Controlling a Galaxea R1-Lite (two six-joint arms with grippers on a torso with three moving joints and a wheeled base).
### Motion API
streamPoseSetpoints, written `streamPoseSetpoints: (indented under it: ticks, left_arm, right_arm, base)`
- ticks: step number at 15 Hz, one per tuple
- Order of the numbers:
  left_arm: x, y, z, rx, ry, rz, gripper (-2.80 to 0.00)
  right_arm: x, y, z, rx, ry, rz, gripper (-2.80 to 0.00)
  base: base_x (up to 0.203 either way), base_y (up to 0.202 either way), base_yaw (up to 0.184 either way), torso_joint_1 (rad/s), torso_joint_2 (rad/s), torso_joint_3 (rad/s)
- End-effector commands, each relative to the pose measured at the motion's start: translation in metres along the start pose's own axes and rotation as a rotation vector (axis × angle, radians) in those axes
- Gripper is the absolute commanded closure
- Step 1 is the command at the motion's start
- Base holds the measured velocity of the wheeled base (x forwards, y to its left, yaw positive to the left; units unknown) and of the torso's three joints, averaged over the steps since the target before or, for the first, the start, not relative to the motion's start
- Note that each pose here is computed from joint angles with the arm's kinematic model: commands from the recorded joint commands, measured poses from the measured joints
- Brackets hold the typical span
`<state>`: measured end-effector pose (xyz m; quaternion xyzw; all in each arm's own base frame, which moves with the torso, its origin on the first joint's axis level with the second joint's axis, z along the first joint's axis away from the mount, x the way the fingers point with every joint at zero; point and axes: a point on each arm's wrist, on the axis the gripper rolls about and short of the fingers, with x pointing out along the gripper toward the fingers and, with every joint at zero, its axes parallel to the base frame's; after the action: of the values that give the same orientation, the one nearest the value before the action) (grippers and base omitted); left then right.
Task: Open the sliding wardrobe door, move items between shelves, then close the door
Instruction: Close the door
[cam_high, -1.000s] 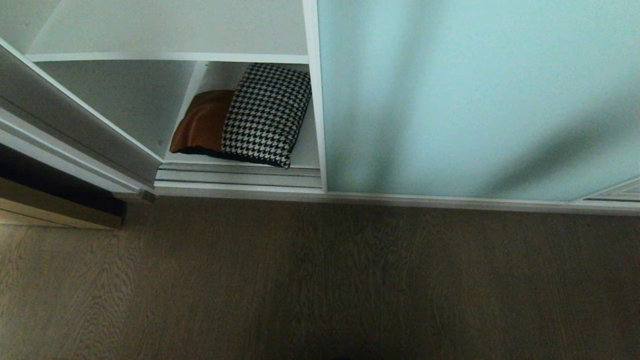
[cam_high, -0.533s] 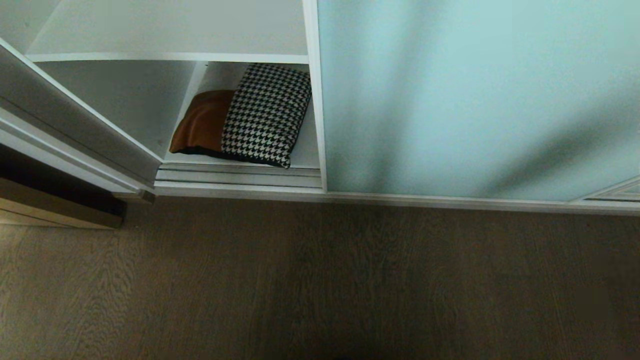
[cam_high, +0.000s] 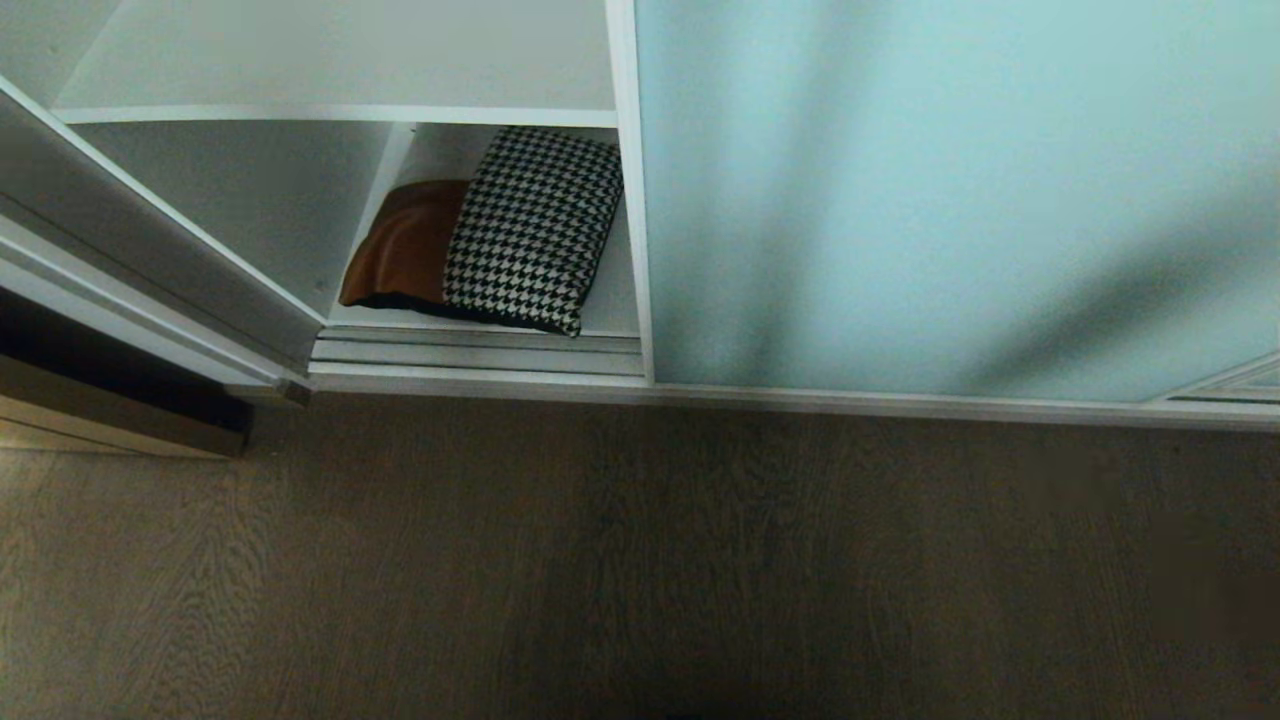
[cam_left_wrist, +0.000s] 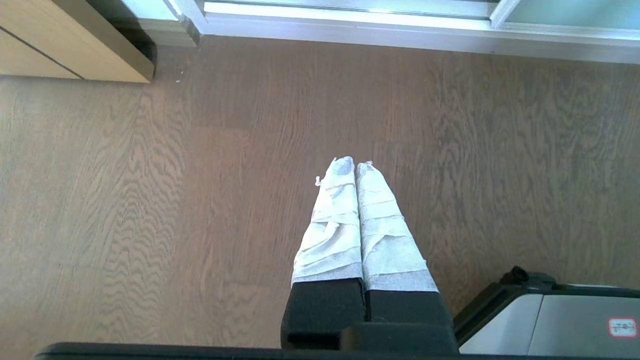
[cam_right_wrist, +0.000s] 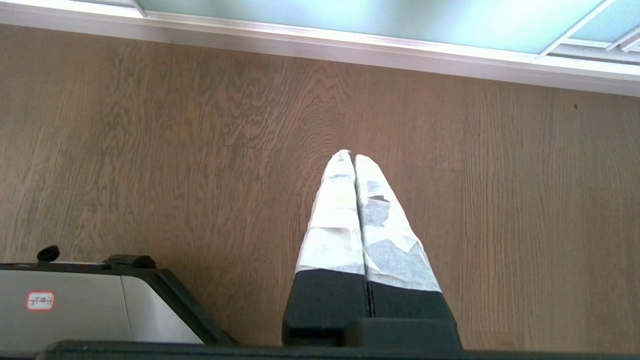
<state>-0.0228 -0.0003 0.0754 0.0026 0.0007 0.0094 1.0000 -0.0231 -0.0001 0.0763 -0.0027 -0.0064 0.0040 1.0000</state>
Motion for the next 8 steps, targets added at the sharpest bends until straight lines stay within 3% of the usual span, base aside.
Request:
streamPoseSetpoints:
  ticks: [1,8]
  left_arm:
    - [0.0002,0.0000,-0.0004,0.004,0.003,0.002,0.00]
    - [0.0002,0.0000,-0.0003,-0.008,0.002,0.001,0.00]
  right_arm:
    - [0.0002,0.0000,0.0001,-0.001,0.002,0.001,0.00]
    - [0.0002,0.0000,0.0001,-0.001,0.002,0.001,0.00]
  base:
    - [0.000,0.000,0.000,0.000,0.00,0.000]
    - [0.000,0.000,0.000,0.000,0.00,0.000]
